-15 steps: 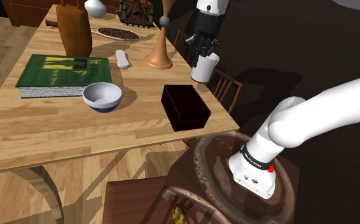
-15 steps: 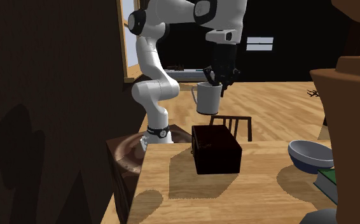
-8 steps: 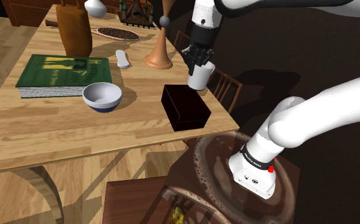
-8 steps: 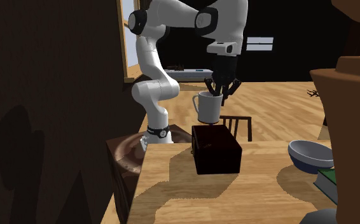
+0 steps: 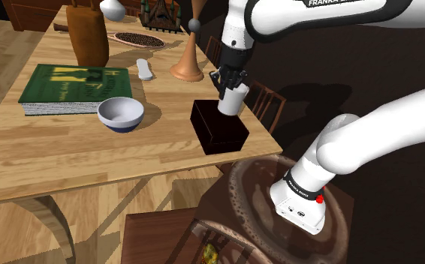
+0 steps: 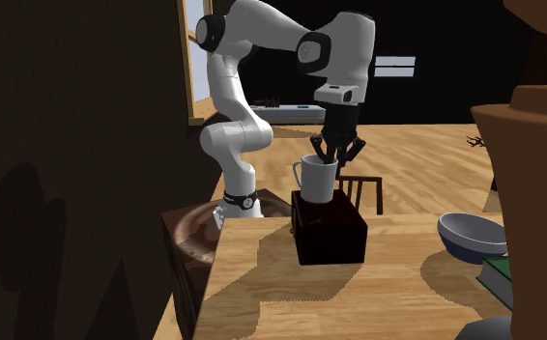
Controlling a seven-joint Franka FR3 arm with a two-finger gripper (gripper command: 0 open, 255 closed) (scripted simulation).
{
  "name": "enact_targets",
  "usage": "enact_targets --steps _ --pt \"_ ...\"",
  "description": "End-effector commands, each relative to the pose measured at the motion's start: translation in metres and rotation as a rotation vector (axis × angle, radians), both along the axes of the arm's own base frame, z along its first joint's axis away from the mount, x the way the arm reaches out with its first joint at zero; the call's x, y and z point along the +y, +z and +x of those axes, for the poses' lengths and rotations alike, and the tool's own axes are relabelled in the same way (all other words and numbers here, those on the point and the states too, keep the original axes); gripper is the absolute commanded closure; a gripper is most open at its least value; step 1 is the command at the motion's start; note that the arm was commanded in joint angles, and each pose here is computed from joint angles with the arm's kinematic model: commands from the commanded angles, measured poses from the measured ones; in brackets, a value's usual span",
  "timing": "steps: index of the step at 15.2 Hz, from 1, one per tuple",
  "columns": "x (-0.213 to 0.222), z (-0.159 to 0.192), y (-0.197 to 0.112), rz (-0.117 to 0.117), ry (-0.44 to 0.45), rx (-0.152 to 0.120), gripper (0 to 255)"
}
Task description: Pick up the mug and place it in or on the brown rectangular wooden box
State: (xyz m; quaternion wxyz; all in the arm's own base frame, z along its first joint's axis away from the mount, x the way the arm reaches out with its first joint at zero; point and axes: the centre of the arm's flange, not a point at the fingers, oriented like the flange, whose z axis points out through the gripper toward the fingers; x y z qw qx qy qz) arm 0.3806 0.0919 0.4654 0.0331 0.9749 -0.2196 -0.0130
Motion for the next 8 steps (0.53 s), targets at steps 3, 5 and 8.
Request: enact_targets --steps 3,5,8 --pt "0.0004 -0.0007 -0.0154 0.0 0.0 -0.001 255" --pt "0.0004 -0.0007 -0.0154 0.0 0.0 -0.001 255" --pt "0.0004 -0.0007 -0.0154 0.0 0.0 -0.001 255"
